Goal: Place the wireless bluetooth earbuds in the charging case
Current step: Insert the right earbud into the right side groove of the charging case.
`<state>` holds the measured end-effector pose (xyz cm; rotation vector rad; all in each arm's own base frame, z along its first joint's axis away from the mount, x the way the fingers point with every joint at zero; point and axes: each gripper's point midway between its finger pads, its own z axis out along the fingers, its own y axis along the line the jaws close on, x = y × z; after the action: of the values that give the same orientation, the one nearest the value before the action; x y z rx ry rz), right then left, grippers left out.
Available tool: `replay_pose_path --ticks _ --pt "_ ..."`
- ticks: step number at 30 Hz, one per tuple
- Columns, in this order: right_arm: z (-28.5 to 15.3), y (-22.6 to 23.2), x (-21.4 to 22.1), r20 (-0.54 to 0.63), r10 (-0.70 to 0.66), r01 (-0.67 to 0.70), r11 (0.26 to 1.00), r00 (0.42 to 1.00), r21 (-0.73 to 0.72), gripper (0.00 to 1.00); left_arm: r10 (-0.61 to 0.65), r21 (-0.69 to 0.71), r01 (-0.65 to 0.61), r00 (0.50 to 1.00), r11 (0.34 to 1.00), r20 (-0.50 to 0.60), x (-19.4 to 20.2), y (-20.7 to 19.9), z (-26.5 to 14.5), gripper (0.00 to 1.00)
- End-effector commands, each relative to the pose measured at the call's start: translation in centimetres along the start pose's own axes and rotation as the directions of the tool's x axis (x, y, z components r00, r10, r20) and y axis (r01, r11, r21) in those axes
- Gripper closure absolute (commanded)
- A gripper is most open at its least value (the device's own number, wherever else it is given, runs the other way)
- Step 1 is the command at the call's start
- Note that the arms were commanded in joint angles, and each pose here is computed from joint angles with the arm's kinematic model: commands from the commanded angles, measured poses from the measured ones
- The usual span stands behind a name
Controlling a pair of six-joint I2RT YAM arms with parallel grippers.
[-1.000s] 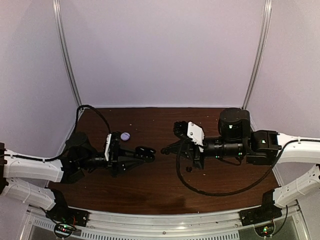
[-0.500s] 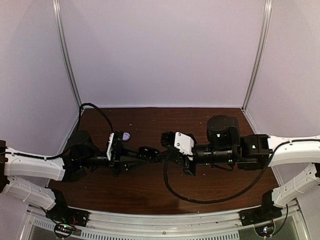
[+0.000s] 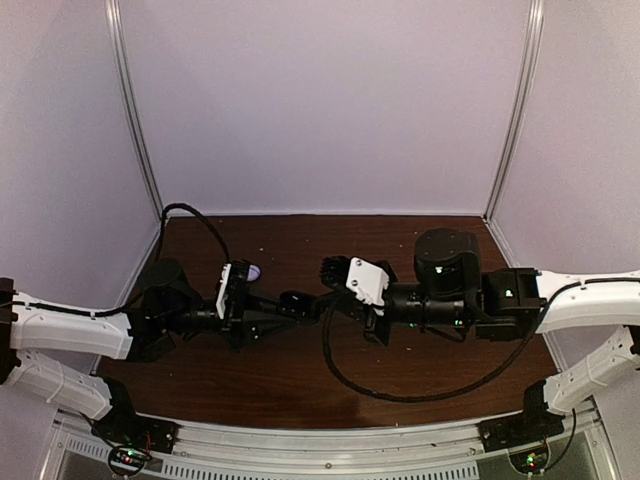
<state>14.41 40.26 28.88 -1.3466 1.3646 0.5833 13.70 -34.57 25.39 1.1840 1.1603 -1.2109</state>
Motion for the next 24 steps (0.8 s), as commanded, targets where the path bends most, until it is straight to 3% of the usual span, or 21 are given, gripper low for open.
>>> replay_pose_path --ticks 1,24 --pt "-0.2 -1.2 -1.9 0.041 -0.007 0.004 0.997 0.999 0.078 1.00 0.024 -0.014 -0.023 0.998 1.000 0.053 -1.9 0.3 0.4 1.00" --pt "1.2 -1.3 -1.2 0.002 -0.002 0.002 0.987 1.000 0.161 1.00 -0.037 -0.052 0.043 0.992 0.998 0.120 -2.9 1.1 0.3 1.00"
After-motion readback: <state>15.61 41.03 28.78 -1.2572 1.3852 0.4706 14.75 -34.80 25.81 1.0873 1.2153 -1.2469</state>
